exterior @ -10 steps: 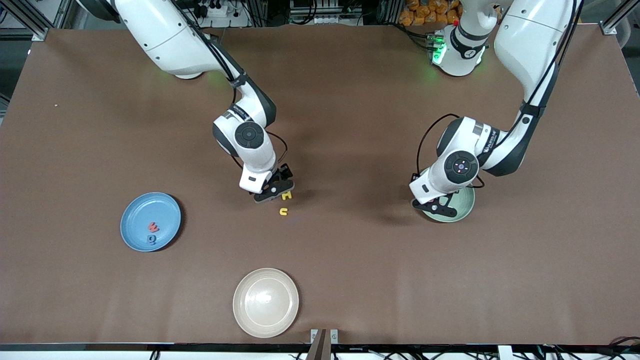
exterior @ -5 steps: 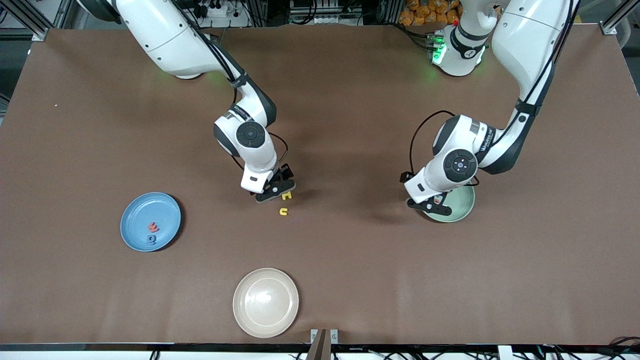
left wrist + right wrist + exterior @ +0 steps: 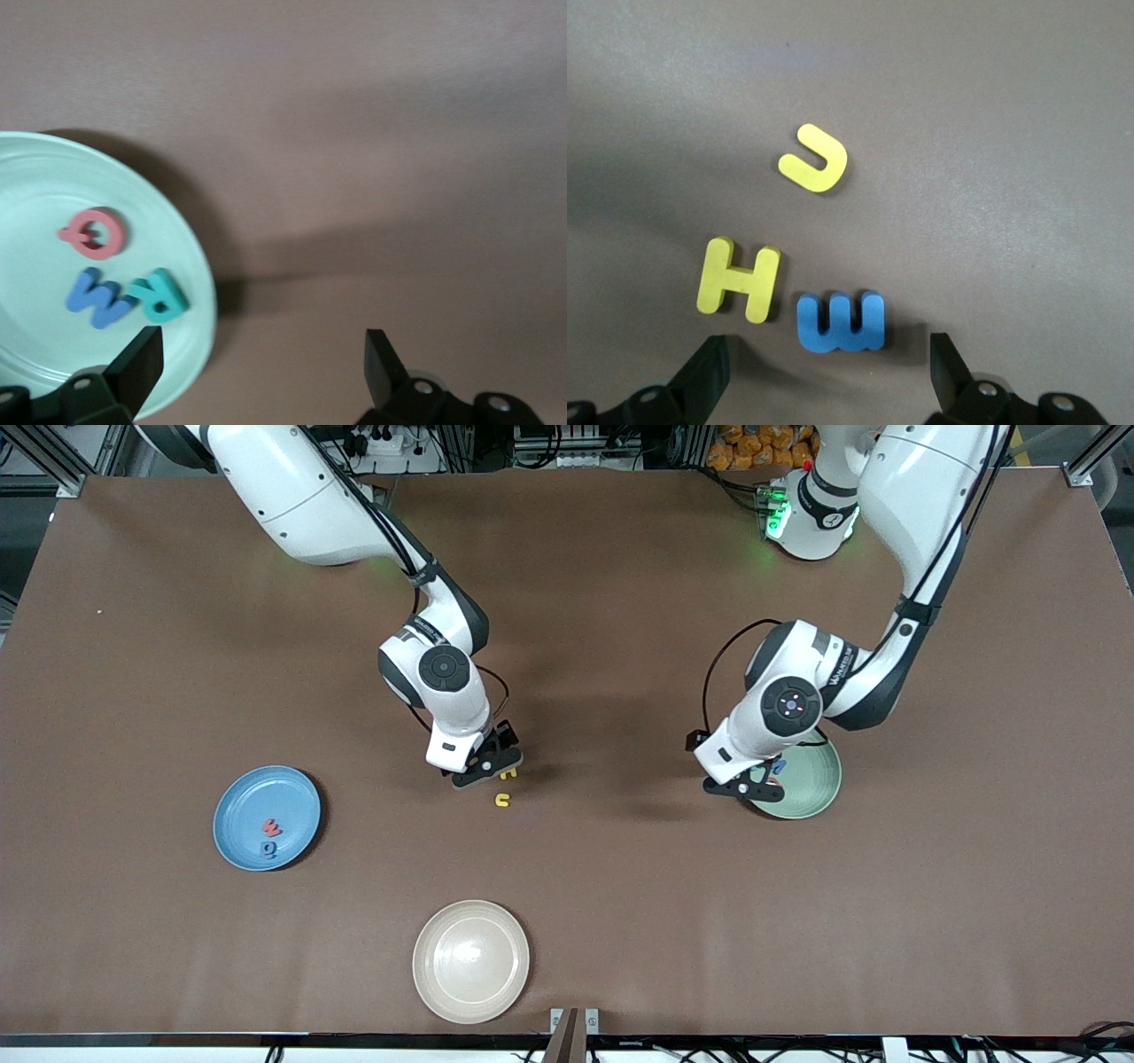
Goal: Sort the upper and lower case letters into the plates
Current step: 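Grasp the blue E with the right gripper while the left gripper returns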
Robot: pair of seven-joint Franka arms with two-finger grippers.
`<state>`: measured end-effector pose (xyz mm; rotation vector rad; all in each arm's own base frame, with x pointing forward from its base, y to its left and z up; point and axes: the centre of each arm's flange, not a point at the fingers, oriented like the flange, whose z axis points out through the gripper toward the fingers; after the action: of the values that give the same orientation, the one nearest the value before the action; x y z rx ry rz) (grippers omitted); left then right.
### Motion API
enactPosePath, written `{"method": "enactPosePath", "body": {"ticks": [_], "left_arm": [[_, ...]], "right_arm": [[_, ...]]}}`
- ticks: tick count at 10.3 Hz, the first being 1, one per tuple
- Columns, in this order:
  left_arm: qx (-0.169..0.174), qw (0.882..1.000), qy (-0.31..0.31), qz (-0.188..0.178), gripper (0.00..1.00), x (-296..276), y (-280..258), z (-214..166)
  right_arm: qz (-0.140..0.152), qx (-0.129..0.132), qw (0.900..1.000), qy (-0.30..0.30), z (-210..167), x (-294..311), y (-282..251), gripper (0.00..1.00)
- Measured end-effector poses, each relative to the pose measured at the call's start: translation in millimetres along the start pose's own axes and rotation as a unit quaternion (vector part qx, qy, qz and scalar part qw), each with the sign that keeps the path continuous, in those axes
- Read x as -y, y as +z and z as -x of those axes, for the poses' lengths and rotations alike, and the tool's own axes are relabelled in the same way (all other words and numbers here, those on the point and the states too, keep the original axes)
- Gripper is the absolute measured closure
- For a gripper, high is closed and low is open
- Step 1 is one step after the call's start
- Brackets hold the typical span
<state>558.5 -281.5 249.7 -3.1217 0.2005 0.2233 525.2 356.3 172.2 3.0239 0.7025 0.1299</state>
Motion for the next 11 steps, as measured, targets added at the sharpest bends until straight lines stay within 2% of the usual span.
{"method": "enactPosePath", "body": {"ticks": [4, 8, 11], "left_arm": [[-0.019, 0.999, -0.03, 0.005, 0.0, -52, -14, 6], [-0.031, 0.998, -0.057, 0.016, 0.0, -106, -19, 11], [-0.035, 0.997, -0.07, 0.023, 0.0, -137, -16, 18]], "right_arm": [[0.002, -0.003, 1.0, -0.002, -2, -1, -1, 0.0], [-0.004, -0.021, 1.0, 0.001, -6, -3, -5, 0.58], [-0.003, -0.021, 1.0, 0.004, -7, -6, -5, 0.59]]}}
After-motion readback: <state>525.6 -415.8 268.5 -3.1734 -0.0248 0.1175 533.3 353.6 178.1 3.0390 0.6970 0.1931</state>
